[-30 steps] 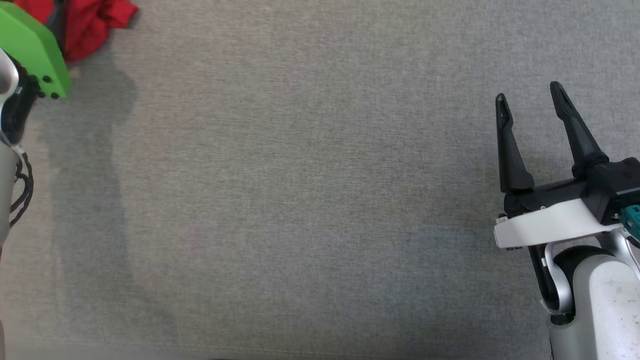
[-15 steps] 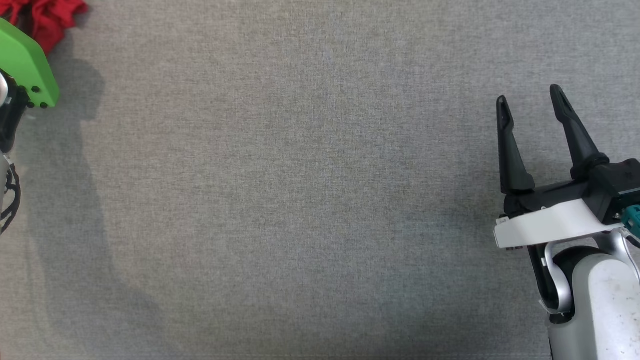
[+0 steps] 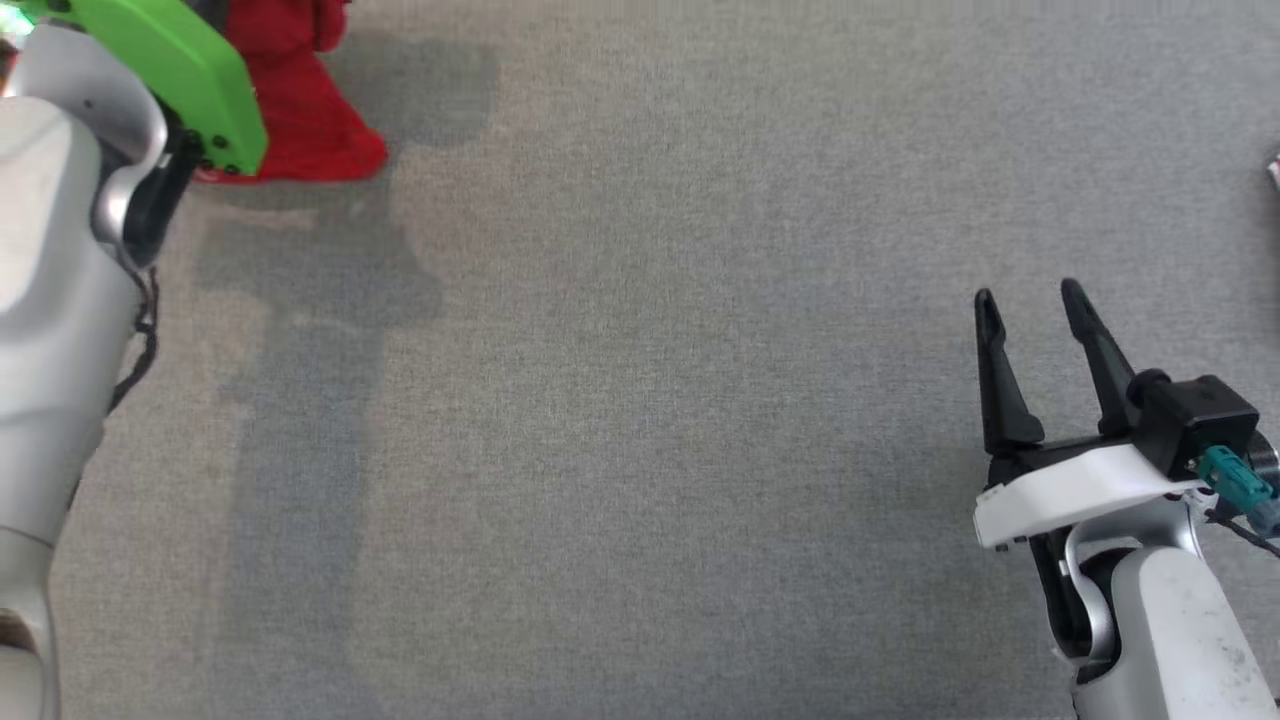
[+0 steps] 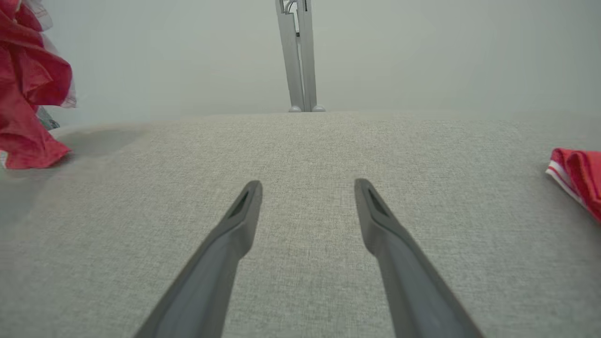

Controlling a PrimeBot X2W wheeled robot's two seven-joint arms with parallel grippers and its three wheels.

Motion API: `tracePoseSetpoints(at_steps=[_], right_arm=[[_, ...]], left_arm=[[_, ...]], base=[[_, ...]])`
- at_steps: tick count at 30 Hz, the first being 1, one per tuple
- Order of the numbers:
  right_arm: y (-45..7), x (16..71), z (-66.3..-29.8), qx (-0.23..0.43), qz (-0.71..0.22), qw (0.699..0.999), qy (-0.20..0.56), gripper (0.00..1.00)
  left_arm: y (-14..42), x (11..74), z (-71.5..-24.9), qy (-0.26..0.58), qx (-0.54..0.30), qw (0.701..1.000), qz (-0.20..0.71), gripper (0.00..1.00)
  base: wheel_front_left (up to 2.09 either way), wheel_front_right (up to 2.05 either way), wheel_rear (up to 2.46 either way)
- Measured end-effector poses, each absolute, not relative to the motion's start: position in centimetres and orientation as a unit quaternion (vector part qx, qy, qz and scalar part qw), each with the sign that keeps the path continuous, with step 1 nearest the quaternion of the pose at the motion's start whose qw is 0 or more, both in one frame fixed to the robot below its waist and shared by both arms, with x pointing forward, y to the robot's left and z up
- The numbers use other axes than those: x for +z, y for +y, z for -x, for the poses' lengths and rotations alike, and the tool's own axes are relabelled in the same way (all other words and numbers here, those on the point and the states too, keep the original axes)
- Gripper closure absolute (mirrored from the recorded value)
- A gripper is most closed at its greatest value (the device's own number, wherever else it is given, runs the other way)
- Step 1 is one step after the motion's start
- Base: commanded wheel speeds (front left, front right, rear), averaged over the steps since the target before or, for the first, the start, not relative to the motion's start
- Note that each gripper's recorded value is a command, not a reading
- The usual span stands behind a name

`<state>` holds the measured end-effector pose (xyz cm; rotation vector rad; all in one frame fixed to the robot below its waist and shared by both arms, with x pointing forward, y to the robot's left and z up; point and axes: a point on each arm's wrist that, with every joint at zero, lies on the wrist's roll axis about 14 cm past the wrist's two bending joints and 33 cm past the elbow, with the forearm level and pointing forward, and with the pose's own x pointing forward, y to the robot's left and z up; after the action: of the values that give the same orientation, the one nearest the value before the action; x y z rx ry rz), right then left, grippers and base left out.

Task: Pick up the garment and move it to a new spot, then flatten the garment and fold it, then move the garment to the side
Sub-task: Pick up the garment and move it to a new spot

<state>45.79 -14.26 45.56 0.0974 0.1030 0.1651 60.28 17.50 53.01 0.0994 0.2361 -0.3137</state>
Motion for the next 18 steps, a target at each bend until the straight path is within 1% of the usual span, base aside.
tracePoseSetpoints(at_steps=[3, 5, 10, 14, 16, 18], right_arm=[[-15.1, 46.1, -44.4, 0.071, -0.056, 0.995, 0.046, 0.0], [-15.7, 46.9, -43.5, 0.061, -0.059, 0.996, 0.036, 0.0], [-17.6, 47.9, -41.1, 0.034, -0.065, 0.997, 0.023, 0.0], [-19.1, 48.5, -39.4, 0.011, -0.068, 0.998, 0.013, 0.0], [-19.8, 48.5, -38.5, 0.0, -0.07, 0.997, 0.012, 0.0], [-20.3, 48.7, -38.0, -0.008, -0.073, 0.997, 0.008, 0.0]], left_arm=[[13.4, 56.8, -59.2, 0.074, -0.201, 0.976, -0.031, 1.0], [9.9, 59.3, -57.9, 0.046, -0.238, 0.97, 0.001, 1.0], [2.9, 62.1, -53.8, 0.004, -0.31, 0.948, 0.074, 1.0], [-2.7, 62.4, -50.3, -0.014, -0.35, 0.923, 0.156, 1.0], [-4.2, 61.1, -49.0, -0.009, -0.351, 0.917, 0.192, 1.0], [-4.9, 58.4, -48.0, 0.014, -0.343, 0.916, 0.208, 1.0]], base=[[0.0, 0.0, 0.0], [0.0, 0.0, 0.0], [0.0, 0.0, 0.0], [0.0, 0.0, 0.0], [0.0, 0.0, 0.0], [0.0, 0.0, 0.0]])
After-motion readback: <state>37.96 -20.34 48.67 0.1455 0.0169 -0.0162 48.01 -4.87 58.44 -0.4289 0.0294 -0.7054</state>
